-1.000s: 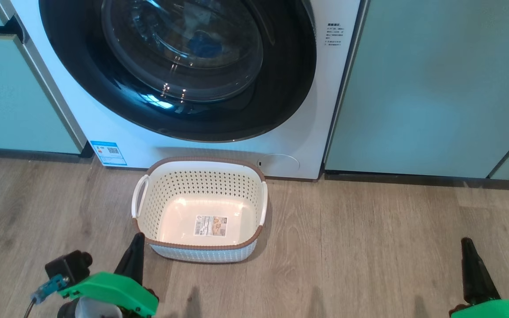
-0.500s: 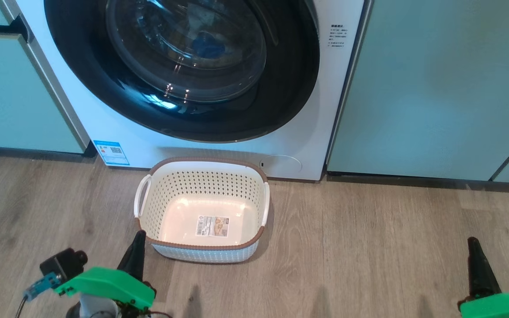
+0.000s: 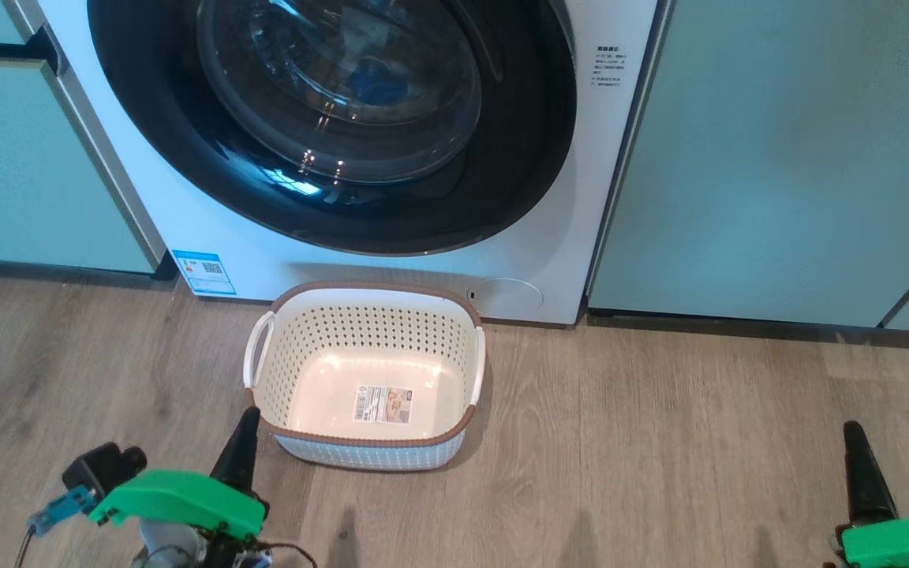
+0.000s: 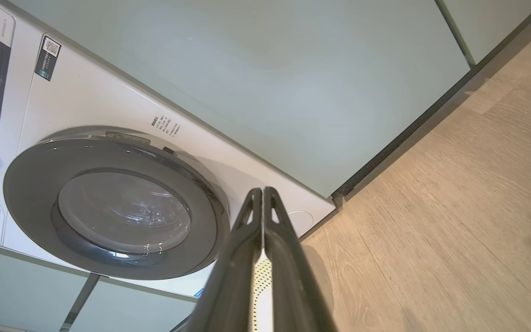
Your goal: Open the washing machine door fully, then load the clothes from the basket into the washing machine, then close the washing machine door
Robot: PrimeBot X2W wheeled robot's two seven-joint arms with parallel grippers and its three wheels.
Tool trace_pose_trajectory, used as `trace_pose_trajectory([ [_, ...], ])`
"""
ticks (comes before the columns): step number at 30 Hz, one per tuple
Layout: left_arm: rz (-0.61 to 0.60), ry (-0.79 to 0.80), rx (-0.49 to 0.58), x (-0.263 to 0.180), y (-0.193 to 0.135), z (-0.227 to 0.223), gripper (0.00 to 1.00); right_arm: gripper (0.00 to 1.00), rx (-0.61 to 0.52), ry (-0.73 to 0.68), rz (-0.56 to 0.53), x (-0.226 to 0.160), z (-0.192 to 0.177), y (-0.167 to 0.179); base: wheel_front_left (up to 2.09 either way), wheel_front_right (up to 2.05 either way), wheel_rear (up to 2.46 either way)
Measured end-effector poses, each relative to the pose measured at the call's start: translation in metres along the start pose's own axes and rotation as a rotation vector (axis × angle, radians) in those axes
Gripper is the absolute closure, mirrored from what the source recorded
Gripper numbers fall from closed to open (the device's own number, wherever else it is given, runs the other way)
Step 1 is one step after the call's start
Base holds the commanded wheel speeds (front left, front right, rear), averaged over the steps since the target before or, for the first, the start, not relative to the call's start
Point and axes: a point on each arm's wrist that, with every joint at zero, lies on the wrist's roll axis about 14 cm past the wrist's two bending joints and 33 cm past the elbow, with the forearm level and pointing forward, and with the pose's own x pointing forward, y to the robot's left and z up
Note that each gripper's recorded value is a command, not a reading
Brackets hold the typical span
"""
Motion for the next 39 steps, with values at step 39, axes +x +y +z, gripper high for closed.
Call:
trace_pose_trajectory([
  [39, -0.033, -0.016, -0.467, 0.005, -0.004, 0.012, 1.0, 1.0, 0.439, 0.027, -0.001, 0.015, 0.003, 0.004, 0.0, 0.0, 0.0],
])
